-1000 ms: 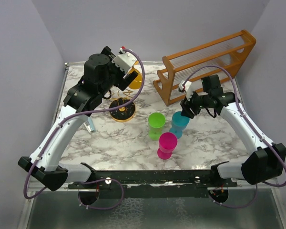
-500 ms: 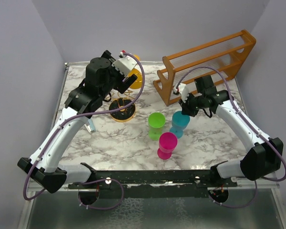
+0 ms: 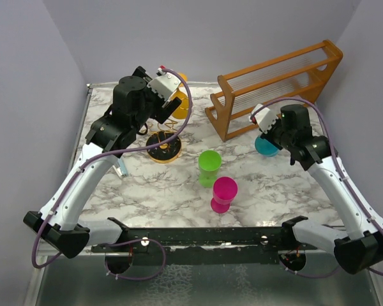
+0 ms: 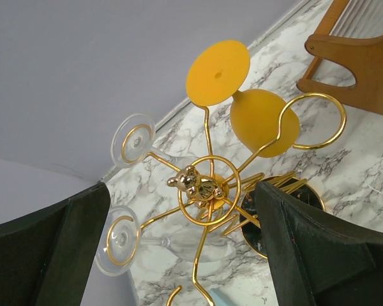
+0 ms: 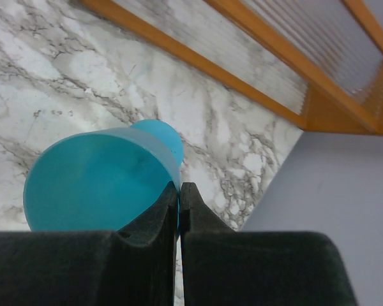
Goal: Place the wine glass upside down on the wine glass rack
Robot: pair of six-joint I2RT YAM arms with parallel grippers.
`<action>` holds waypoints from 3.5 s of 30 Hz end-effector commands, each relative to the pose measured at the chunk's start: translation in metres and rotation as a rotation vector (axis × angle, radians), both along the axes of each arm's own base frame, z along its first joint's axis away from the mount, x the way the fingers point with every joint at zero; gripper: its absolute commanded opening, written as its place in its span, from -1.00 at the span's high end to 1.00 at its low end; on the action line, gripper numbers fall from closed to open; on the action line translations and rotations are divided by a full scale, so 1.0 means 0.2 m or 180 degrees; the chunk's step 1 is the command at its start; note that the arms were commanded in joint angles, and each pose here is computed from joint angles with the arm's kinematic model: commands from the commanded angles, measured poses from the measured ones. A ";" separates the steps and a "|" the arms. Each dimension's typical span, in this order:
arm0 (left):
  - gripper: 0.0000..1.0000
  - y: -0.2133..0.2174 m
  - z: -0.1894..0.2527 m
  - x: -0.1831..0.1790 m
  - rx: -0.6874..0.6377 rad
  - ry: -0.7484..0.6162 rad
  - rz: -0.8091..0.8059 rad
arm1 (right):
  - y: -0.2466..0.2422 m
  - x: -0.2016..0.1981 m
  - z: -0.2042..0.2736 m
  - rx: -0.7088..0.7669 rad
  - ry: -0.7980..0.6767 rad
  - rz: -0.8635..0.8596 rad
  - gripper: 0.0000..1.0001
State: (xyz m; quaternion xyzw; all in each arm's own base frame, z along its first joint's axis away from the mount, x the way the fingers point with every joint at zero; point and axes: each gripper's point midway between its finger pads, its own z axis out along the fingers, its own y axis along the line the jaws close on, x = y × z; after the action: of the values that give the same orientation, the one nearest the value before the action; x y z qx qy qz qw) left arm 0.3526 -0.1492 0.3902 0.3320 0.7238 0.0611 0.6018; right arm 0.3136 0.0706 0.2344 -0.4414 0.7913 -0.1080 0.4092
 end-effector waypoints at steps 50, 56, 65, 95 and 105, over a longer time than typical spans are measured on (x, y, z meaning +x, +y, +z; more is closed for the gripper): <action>-0.65 -0.56 0.31 -0.30 -0.3036 0.1669 -0.1855 | 0.67 -0.34 1.47 0.2588 -0.1230 0.2076 0.98; -0.36 -0.59 0.26 -0.32 -0.3076 0.1828 -0.1913 | 0.67 -0.36 1.47 0.2607 -0.1232 0.2112 0.98; 0.33 -0.65 0.23 -0.36 -0.3116 0.2021 -0.2042 | 0.66 -0.34 1.45 0.2578 -0.1266 0.2064 0.98; 1.00 -0.38 0.36 -0.22 -0.2523 0.0960 -0.1354 | 0.49 -0.32 1.26 0.1929 -0.1575 0.1681 -1.00; 1.00 -0.12 0.52 -0.16 -0.1636 0.0054 -0.0854 | 0.43 -0.38 1.03 0.1351 -0.1519 0.1802 -0.99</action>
State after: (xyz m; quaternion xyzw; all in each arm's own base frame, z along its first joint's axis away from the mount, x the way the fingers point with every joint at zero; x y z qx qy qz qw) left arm 0.3187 -0.2064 0.4723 0.2408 0.6872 -0.3148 0.6088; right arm 0.2355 0.1638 0.4678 -0.4812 0.5156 0.1117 0.7000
